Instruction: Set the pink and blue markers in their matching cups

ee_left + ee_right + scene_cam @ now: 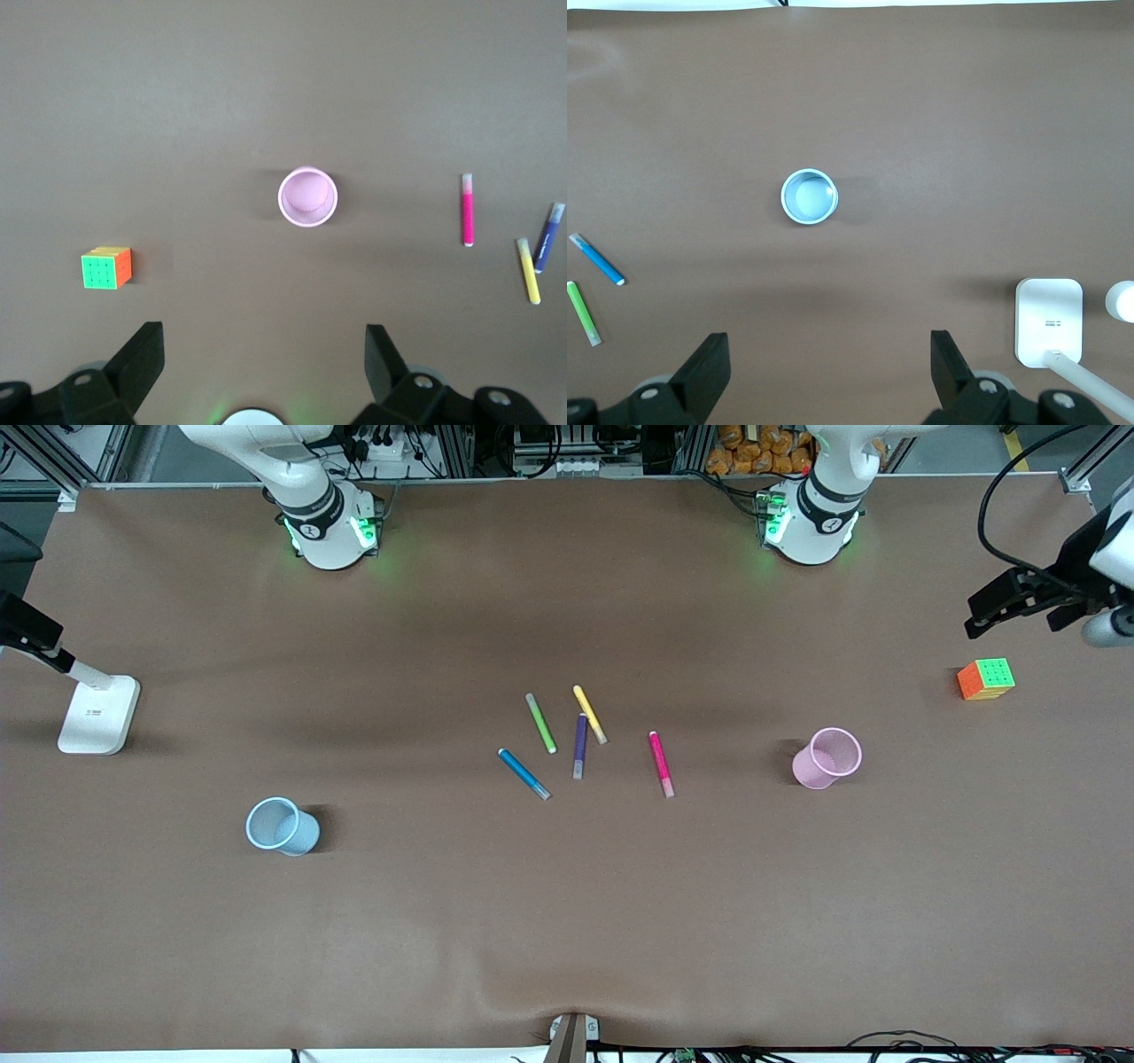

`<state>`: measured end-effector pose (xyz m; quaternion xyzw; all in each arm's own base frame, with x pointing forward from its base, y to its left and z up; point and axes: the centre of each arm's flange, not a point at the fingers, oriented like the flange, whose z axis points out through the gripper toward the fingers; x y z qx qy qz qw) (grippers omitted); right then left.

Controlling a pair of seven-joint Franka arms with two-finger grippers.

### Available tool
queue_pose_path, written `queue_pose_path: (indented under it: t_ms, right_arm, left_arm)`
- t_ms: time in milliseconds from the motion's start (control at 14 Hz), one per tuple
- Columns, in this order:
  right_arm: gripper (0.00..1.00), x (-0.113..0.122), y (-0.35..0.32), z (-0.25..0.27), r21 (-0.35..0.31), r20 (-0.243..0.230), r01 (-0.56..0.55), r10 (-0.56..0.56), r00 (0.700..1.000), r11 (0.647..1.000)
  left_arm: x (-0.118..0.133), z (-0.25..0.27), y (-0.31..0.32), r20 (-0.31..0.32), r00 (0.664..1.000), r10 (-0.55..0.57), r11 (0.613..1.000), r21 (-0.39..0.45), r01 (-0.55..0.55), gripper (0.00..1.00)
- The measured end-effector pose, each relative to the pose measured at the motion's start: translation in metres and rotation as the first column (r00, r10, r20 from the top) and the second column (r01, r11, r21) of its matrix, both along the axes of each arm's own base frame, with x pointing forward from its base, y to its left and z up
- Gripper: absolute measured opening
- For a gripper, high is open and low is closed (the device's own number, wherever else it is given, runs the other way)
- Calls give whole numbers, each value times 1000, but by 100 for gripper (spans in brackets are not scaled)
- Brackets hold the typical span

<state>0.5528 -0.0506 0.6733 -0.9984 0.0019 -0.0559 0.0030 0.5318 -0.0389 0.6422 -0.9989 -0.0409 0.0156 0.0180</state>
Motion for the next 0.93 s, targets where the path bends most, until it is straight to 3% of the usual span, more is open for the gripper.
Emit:
queue_pose_path:
  t_ms: [429,929]
  right_arm:
    - [100,7,14,-11,1,-22,-26,26,999,1000]
    - [100,52,138,-110,-9,-173,-219,214,961,976]
  left_arm:
    - [26,-71,-33,-161,985,-60,998,-16,58,100]
    - [38,-117,-66,-245,963,-114,993,-23,112,100]
